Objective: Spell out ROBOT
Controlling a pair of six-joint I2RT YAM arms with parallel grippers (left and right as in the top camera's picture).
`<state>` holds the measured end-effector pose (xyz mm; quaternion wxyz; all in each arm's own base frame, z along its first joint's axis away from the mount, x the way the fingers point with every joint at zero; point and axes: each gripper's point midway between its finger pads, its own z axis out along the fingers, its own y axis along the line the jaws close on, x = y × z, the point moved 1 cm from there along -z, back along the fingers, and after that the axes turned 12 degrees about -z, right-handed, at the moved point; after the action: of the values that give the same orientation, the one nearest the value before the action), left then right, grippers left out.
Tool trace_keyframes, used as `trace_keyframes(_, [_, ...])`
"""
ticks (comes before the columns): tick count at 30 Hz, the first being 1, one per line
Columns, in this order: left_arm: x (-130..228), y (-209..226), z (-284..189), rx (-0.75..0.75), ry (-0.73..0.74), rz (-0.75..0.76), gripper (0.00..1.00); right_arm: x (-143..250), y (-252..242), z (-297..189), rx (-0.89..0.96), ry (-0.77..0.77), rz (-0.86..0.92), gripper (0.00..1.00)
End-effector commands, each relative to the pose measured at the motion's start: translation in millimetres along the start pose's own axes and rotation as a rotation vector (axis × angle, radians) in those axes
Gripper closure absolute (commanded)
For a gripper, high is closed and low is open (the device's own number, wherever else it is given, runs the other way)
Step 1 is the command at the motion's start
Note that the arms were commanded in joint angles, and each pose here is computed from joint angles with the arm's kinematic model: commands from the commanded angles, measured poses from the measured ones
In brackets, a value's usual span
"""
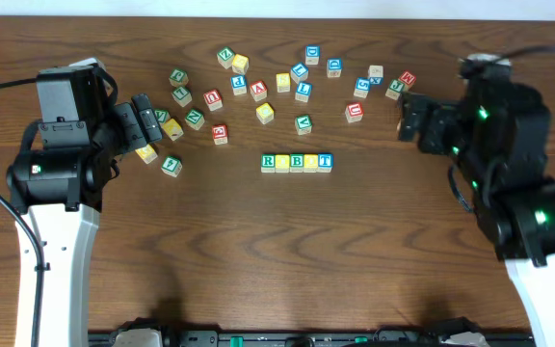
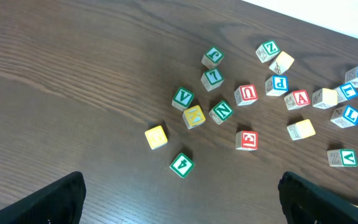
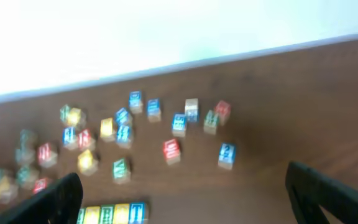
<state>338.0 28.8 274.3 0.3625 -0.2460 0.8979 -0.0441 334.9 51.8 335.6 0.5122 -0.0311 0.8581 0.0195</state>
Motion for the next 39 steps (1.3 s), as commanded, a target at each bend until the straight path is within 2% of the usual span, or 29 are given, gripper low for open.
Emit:
trace_keyframes(1, [-11, -1, -10, 0.002, -0.039, 0.005, 0.02, 15, -26, -7, 0.083, -0.075, 0.030, 0.01])
trace_keyframes(10, [-11, -1, -10, 0.002, -0.039, 0.005, 0.02, 64, -53, -25, 0.141, -0.325, 0.087, 0.01])
trace_keyframes(17, [-11, -1, -10, 0.002, -0.039, 0.005, 0.03, 116, -61, -31, 0.168, -0.426, 0.101, 0.01])
trace_keyframes(27, [-11, -1, -10, 0.002, -0.039, 0.005, 0.02, 170, -61, -22, 0.174, -0.470, 0.086, 0.01])
trace_keyframes(39, [-11, -1, -10, 0.002, -0.039, 0.005, 0.02, 206, -60, -7, 0.170, -0.422, 0.083, 0.01])
